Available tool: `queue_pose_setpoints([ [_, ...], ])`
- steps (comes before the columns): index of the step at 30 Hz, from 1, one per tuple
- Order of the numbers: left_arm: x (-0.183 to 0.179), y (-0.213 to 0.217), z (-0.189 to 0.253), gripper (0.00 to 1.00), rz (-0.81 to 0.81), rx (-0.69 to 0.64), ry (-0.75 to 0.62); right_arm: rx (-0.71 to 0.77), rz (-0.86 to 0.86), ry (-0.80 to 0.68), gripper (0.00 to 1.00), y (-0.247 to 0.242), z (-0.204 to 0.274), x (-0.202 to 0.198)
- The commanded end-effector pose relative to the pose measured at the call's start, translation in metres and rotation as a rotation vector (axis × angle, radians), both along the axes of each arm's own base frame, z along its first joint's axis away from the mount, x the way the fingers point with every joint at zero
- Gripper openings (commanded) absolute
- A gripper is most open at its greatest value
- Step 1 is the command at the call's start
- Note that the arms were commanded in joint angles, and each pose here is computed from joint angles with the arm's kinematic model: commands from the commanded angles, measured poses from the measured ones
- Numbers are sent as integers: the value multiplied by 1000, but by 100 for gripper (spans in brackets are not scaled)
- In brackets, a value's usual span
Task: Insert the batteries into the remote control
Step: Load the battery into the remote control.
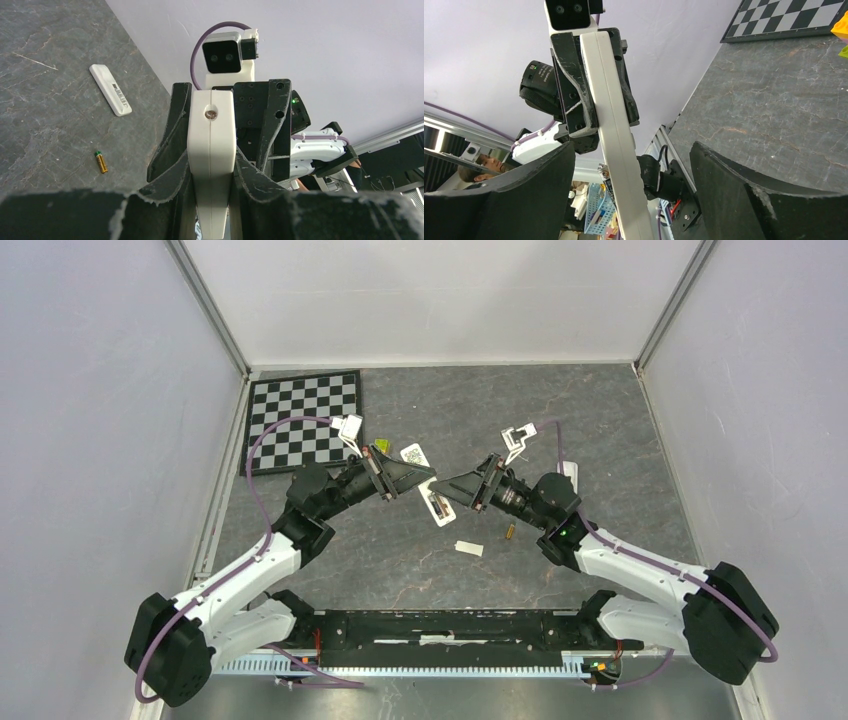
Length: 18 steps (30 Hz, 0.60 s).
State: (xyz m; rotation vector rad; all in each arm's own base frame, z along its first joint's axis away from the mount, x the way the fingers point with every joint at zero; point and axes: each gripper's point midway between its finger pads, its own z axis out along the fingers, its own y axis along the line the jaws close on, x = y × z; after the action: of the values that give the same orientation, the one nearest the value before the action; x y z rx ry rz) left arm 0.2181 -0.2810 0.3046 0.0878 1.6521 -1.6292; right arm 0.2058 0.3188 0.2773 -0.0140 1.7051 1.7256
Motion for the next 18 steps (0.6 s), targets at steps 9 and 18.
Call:
queue_pose_setpoints([
  [9, -1, 0, 25, 2, -7, -43, -62, 31, 41, -28, 80, 5, 14, -3],
  [18, -2, -1, 27, 2, -15, -43, -71, -6, 55, -19, 74, 8, 6, -2],
])
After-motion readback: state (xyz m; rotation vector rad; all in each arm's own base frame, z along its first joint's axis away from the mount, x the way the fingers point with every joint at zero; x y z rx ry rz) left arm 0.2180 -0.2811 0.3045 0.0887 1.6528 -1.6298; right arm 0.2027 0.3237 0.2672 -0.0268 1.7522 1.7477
